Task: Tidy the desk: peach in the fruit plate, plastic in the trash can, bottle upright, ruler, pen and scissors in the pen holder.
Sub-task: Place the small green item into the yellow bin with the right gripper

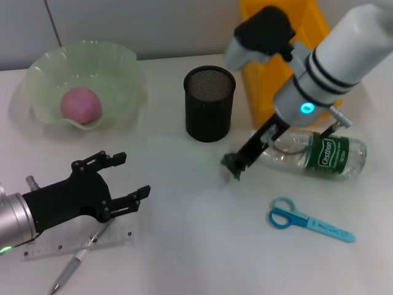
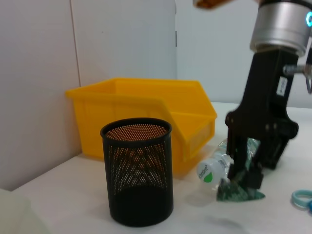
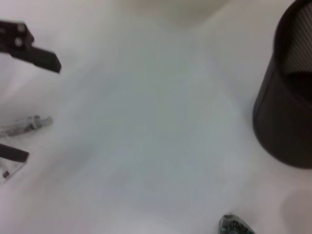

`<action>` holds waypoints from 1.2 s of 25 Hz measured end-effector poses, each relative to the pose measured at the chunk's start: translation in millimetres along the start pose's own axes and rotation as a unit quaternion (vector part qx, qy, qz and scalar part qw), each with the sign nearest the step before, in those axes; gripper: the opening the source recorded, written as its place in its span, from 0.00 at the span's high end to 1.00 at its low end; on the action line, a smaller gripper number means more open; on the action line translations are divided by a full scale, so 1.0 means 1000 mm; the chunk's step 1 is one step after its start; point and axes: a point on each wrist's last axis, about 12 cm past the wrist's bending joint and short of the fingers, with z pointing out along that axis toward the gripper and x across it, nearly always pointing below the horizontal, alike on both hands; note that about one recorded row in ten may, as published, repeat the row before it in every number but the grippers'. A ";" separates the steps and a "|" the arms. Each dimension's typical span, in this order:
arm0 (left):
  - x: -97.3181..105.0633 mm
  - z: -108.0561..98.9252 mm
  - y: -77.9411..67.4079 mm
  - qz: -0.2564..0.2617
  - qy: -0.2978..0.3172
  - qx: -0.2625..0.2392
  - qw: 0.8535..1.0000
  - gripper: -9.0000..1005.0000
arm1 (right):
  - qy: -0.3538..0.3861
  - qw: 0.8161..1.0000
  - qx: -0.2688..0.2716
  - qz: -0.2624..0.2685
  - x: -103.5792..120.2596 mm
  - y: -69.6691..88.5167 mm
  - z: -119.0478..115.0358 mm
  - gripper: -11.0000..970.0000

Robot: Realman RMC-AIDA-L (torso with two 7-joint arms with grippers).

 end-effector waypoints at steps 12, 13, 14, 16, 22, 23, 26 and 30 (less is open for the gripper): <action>-0.005 0.004 0.003 0.007 -0.003 0.004 1.000 0.18 | -0.131 0.985 0.111 0.030 0.008 -0.018 -0.099 0.71; -0.005 0.004 0.003 0.008 -0.003 0.004 1.000 0.18 | -0.144 0.981 0.127 0.036 0.011 -0.023 -0.105 0.71; -0.005 0.004 0.003 0.008 -0.003 0.004 1.000 0.18 | -0.162 0.975 0.145 0.044 0.013 -0.029 -0.111 0.71; -0.005 0.005 0.003 0.008 -0.003 0.004 1.000 0.18 | -0.188 0.966 0.171 0.056 0.017 -0.039 -0.116 0.71; -0.006 0.006 0.003 0.012 -0.004 0.006 1.000 0.18 | -0.213 0.945 0.236 0.082 0.028 -0.066 -0.112 0.71; -0.006 0.006 0.003 0.012 -0.005 0.006 1.000 0.18 | -0.208 0.943 0.245 0.084 0.029 -0.069 -0.110 0.71; -0.006 0.006 0.003 0.012 -0.005 0.005 1.000 0.18 | -0.189 0.943 0.256 0.095 0.031 -0.079 -0.099 0.71; -0.006 0.006 0.003 0.012 -0.006 0.004 1.000 0.18 | -0.180 0.945 0.256 0.100 0.029 -0.084 -0.086 0.62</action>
